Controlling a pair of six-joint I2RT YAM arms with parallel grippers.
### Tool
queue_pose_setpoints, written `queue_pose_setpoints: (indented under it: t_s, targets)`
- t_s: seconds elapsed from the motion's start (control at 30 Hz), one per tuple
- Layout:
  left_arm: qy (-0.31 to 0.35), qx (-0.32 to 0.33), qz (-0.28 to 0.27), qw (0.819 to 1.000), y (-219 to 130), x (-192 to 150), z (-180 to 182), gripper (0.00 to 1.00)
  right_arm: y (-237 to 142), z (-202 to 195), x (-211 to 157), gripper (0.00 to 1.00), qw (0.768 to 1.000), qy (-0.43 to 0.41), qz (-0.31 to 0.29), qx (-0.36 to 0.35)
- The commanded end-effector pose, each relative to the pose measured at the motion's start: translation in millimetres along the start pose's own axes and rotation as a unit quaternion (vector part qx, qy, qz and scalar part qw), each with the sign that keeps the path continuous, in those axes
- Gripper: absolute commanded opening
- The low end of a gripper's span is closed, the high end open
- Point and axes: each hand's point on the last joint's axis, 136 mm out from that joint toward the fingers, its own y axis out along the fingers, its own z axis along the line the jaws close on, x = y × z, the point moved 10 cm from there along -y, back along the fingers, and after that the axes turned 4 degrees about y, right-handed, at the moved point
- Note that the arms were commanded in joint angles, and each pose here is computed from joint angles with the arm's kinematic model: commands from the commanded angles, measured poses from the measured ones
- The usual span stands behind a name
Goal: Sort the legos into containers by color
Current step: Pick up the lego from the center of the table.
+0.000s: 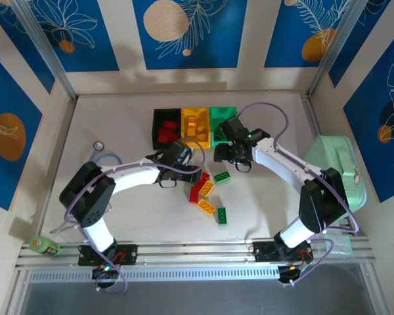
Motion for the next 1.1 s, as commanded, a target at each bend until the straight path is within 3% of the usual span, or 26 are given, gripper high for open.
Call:
queue_pose_setpoints:
  t_s: [0.0, 0.53, 0.83, 1.07]
  targets:
    - [0.012, -0.003, 0.014, 1.0, 5.7, 3.9, -6.0, 0.66, -6.5, -3.5, -6.1, 0.79, 1.0, 0.015, -0.006, 0.016]
    - [0.028, 0.028, 0.045, 0.998, 15.8, -6.1, -9.9, 0.63, -5.9, -19.2, -16.8, 0.78, 0.999, 0.03, -0.005, 0.017]
    - [0.037, 0.043, 0.036, 0.998, 12.1, 0.1, -10.2, 0.43, -9.4, -25.2, -23.7, 0.78, 0.999, 0.038, -0.01, 0.02]
    - [0.05, 0.04, 0.015, 0.998, -3.3, 17.8, -18.1, 0.41, -8.2, -31.7, -33.1, 0.78, 0.999, 0.044, -0.009, 0.01]
